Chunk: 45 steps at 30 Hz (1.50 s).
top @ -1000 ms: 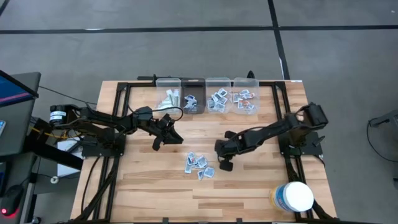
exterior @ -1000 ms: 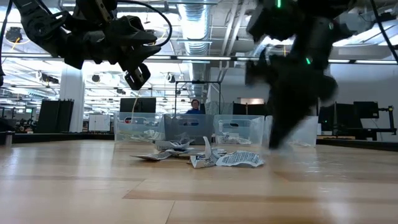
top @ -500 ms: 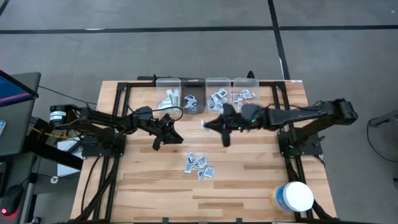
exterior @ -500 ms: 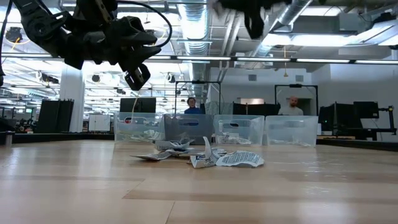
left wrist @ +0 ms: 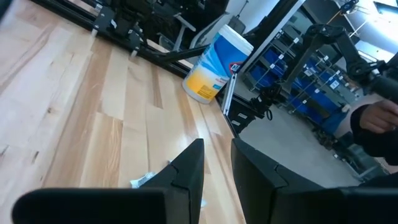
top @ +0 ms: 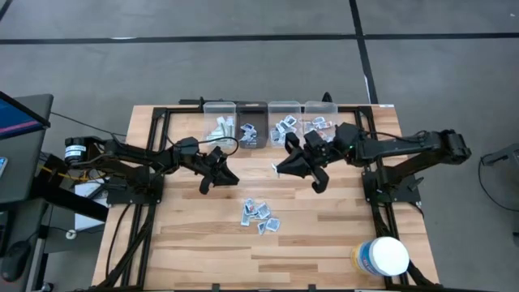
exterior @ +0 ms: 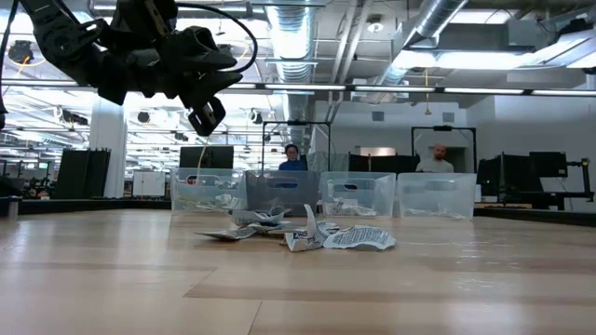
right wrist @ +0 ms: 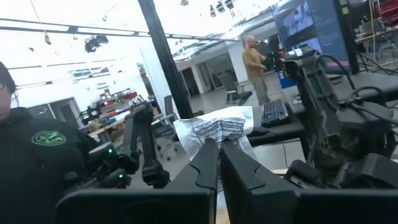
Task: Pick & Place First Aid Supplies
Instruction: Put the towelette pack into the middle transparent bin
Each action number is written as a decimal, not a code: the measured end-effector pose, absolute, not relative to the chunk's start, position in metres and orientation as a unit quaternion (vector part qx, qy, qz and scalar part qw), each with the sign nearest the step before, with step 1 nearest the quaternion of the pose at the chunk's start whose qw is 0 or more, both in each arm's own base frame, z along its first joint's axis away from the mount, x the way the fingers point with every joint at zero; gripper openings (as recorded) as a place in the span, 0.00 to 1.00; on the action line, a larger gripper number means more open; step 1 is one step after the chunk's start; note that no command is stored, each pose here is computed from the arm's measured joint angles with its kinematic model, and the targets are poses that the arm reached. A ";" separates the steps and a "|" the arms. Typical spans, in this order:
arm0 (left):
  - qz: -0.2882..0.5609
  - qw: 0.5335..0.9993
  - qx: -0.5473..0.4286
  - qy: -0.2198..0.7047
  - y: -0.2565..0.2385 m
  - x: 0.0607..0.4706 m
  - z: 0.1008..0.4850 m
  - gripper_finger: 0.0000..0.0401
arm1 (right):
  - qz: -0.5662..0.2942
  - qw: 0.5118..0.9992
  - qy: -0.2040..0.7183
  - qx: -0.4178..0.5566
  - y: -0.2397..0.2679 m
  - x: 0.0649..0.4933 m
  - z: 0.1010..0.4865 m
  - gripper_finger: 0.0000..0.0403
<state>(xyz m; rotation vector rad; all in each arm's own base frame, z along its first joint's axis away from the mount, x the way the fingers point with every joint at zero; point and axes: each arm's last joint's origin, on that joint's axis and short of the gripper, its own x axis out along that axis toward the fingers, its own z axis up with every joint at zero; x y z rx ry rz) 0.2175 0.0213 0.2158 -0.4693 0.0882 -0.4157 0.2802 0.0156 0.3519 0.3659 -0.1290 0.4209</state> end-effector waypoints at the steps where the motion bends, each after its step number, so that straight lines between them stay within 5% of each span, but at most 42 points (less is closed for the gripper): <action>1: -0.205 0.951 -0.227 0.043 0.021 0.218 0.216 0.20 | 0.208 0.959 -0.063 0.181 0.016 0.280 0.352 0.00; 29: -0.122 0.973 -0.193 0.020 0.062 0.209 0.215 0.20 | 0.079 0.979 -0.034 0.187 -0.058 0.276 0.342 0.00; 45: 0.083 0.994 -0.076 -0.010 0.102 0.196 0.215 0.20 | 0.204 0.971 -0.078 0.100 -0.113 0.246 0.358 0.00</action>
